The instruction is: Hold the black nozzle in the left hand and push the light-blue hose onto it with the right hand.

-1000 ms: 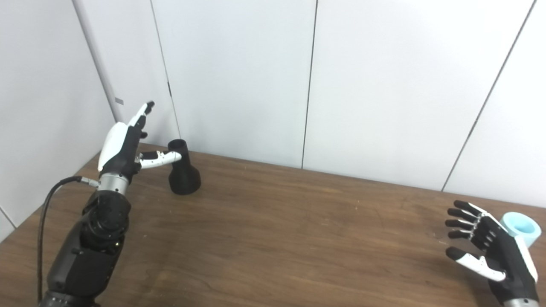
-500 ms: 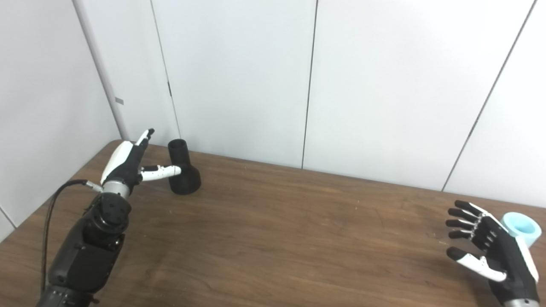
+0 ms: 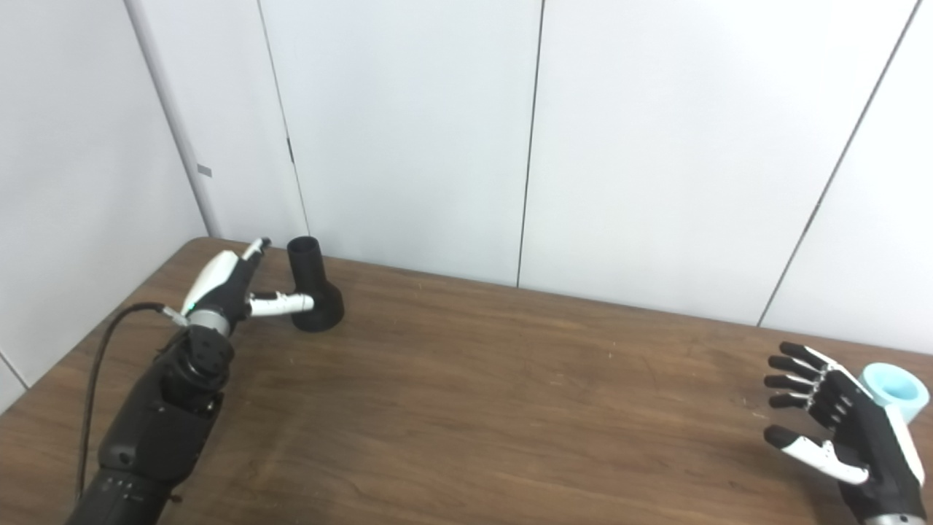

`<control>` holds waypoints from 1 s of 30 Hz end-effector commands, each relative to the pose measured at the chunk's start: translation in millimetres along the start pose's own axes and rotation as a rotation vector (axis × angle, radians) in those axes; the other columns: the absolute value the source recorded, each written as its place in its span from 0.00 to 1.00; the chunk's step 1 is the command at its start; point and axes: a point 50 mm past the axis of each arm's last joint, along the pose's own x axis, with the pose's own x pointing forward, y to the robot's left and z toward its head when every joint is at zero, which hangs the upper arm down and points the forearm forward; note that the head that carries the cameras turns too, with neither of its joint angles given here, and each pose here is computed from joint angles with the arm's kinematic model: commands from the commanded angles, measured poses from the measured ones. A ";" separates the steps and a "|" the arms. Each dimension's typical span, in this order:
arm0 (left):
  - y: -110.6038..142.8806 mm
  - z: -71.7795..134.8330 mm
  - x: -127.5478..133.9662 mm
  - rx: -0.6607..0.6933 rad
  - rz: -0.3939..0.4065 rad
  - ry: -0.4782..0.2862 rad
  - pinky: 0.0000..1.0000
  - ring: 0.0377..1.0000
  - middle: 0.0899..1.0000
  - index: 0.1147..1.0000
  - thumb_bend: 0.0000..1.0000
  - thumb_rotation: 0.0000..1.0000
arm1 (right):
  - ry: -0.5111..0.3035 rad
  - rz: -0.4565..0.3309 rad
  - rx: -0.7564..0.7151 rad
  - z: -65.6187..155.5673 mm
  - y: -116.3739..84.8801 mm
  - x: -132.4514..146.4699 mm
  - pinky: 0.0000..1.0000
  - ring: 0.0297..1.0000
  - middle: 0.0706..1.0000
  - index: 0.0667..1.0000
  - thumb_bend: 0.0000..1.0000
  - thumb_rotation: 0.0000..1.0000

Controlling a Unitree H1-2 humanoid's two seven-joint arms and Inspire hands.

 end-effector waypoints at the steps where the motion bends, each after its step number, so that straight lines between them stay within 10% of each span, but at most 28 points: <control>1: 35.4 30.0 12.0 0.023 0.098 -0.070 1.00 0.99 0.93 0.90 0.91 0.40 | 0.197 -0.026 0.095 -55.4 33.5 -76.8 0.58 0.67 0.72 0.76 1.00 0.42; 30: 18.0 29.2 33.0 0.037 0.055 -0.057 1.00 0.92 0.82 0.81 0.87 0.34 | 0.168 -0.021 0.094 -48.0 32.4 -87.6 0.58 0.67 0.73 0.77 0.99 0.40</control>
